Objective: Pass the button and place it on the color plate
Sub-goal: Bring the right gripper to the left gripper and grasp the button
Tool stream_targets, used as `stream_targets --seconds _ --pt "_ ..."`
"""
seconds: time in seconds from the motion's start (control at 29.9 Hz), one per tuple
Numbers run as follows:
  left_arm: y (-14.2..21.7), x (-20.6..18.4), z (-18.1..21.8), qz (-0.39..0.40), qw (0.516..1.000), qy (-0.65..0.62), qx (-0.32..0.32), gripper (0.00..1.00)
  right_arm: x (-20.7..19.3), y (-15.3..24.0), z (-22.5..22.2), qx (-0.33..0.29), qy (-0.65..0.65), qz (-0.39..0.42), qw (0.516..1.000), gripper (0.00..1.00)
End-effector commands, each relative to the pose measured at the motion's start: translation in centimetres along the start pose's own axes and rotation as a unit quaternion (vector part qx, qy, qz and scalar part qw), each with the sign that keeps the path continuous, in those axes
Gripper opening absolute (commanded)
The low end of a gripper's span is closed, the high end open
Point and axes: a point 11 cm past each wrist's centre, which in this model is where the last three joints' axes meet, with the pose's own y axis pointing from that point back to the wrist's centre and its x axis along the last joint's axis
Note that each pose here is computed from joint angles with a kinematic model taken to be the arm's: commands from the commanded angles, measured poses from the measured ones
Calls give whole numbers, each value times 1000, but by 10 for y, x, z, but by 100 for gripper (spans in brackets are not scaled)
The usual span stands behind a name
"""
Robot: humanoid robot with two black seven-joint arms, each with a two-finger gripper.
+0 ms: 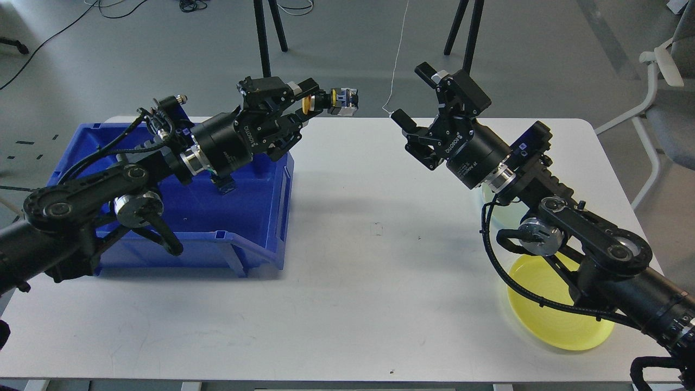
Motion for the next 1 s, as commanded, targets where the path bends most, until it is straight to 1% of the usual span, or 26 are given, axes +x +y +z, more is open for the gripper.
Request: stream_targets --seconds 0.0,0.33,0.67,0.97 --pt "-1 -1 0 -1 1000 1 0 8 -10 -8 10 0 -14 -1 1000 100" --pt "-1 0 0 0 1000 1 -1 8 -20 -32 19 4 -27 4 1000 100" --pt "0 1 0 4 1000 7 -3 8 -37 -59 21 13 -41 -6 999 100" --pt "0 1 0 4 1000 7 -3 9 -39 -59 23 8 -40 -9 999 98"
